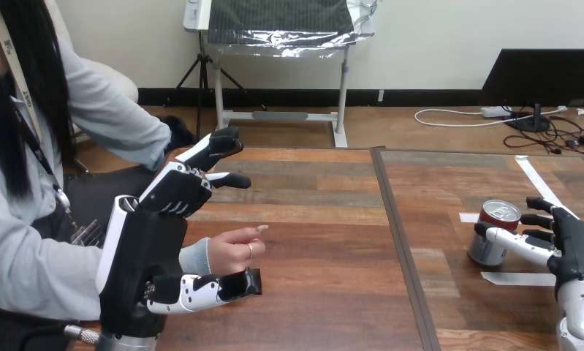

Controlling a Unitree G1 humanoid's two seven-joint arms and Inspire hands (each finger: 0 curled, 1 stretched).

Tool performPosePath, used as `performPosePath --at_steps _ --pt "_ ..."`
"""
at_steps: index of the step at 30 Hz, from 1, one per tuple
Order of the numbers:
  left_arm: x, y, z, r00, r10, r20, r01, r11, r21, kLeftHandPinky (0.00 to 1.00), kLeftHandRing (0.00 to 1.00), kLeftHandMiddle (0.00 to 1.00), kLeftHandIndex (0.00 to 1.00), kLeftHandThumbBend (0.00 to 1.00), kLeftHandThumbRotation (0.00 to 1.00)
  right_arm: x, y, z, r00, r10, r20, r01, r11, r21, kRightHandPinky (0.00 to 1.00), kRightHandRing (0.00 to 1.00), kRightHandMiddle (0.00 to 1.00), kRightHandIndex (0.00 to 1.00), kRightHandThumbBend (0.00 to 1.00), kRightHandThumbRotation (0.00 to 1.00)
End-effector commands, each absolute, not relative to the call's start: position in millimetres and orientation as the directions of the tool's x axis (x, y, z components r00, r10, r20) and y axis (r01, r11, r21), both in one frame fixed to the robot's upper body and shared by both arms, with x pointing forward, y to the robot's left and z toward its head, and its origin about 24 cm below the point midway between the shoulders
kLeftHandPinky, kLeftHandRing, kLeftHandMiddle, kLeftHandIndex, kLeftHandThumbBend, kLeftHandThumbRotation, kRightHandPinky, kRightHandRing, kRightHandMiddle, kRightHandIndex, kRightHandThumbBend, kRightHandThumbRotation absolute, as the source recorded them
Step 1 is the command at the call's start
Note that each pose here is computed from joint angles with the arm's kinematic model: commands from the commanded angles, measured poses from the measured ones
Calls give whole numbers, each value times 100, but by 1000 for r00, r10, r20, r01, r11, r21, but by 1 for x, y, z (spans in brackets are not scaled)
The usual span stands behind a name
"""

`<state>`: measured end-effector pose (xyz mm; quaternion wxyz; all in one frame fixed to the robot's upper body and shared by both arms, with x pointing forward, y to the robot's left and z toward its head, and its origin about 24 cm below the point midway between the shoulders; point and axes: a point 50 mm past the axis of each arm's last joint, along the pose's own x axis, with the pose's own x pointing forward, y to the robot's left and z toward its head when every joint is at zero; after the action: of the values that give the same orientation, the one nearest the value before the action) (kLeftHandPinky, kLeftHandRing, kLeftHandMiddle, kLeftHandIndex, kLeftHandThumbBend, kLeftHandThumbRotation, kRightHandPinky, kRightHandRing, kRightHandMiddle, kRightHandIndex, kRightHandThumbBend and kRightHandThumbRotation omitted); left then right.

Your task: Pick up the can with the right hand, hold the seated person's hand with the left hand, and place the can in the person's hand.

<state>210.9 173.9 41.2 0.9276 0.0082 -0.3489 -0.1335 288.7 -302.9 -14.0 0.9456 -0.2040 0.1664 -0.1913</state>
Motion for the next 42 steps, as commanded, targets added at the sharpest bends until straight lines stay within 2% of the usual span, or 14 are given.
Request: performPosePath --at_steps 1,22,32,42 --pt "223 173 56 673 -259 693 245 962 121 67 85 87 79 100 38 320 -293 19 912 -389 -130 305 856 -417 69 77 80 86 100 27" --pt "223 173 56 670 -257 697 242 963 122 67 84 86 78 100 38 323 -291 22 924 -361 -127 268 848 -457 72 82 85 91 100 33" --pt "223 172 56 668 -258 698 248 962 119 67 84 86 78 100 39 326 -288 24 931 -344 -125 255 854 -454 77 88 88 93 100 38" --pt "222 172 56 665 -258 701 244 962 123 66 84 86 78 100 39 330 -283 27 937 -330 -116 243 854 -461 79 89 89 94 100 40"
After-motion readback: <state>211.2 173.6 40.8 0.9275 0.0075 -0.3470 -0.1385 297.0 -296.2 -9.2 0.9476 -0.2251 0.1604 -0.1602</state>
